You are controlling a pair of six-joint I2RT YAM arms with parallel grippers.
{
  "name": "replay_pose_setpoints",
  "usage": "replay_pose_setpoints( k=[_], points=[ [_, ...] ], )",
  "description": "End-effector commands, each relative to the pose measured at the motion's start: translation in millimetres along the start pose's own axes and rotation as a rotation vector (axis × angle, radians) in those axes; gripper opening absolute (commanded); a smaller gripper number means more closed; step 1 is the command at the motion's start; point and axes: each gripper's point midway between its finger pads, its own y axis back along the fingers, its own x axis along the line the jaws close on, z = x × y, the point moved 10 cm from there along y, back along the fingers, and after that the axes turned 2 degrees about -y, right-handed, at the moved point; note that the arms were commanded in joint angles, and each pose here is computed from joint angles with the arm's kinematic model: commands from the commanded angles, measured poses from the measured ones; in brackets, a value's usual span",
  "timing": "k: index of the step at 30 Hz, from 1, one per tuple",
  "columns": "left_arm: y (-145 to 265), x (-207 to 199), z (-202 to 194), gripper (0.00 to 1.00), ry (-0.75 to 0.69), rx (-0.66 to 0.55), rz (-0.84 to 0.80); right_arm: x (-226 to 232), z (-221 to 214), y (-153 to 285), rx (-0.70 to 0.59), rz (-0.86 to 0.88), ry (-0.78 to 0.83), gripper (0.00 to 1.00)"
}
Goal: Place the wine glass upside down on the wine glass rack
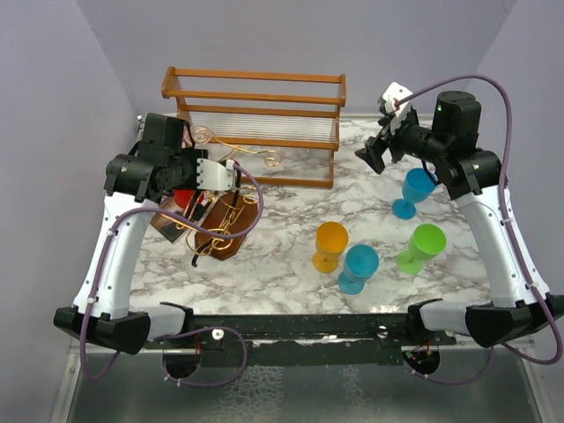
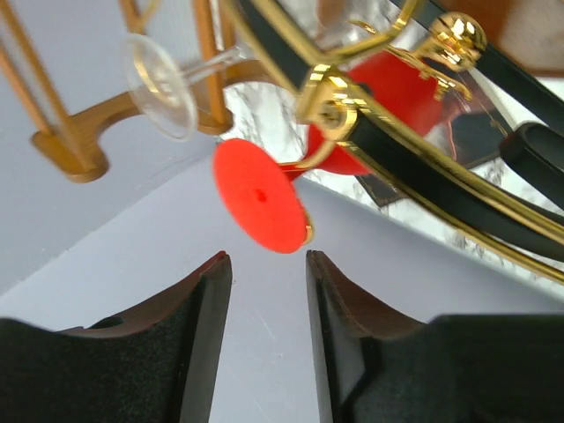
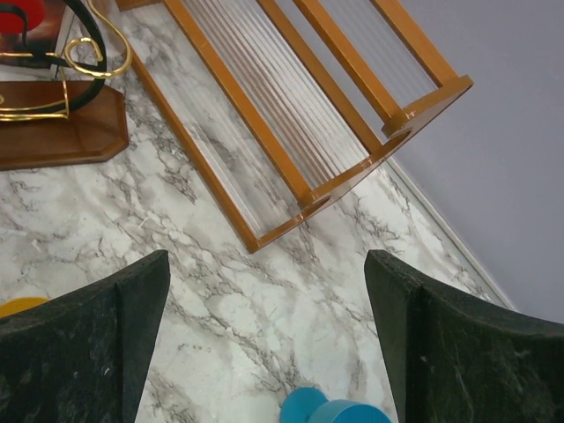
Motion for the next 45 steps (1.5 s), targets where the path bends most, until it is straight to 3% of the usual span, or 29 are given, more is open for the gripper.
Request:
replay_pose_setpoints(
  k=[1,5,10,16,28,39,45],
  points=[
    [28.0,9.5,13.0,0.47,0.078,-0.175,0.081,4.2,-10.0,14.3,0.066,-0.076,-0.009,0.91],
    [40.5,21.3,24.1,0.58,0.213,-0.315,0.168,-6.7,-27.4,20.9,0.164,-0.243,-0.085,0.91],
    [44.7,46.0,38.2,0.69,0.536,-0.478,0.304,-31.6,-73.8,40.6,0.269,-0.389,-0.281,0.87],
    [41.0,73.1,48.6,0.86,0.884,-0.591,0.400,-49.9,-126.6,54.2,0.434,-0.545,-0.383,0.83],
    [33.4,78.9,49.7,0.89,0.943,-0.587,0.401,-76.0,-170.6,38.2,0.635,-0.612,-0.412,0.60],
    [26.6,82.2,50.4,0.89,0.941,-0.574,0.379,-85.0,-205.6,41.1,0.666,-0.552,-0.532,0.43],
    [23.2,82.8,50.3,0.89,0.943,-0.566,0.376,-89.5,-216.2,29.5,0.685,-0.484,-0.579,0.26]
  ],
)
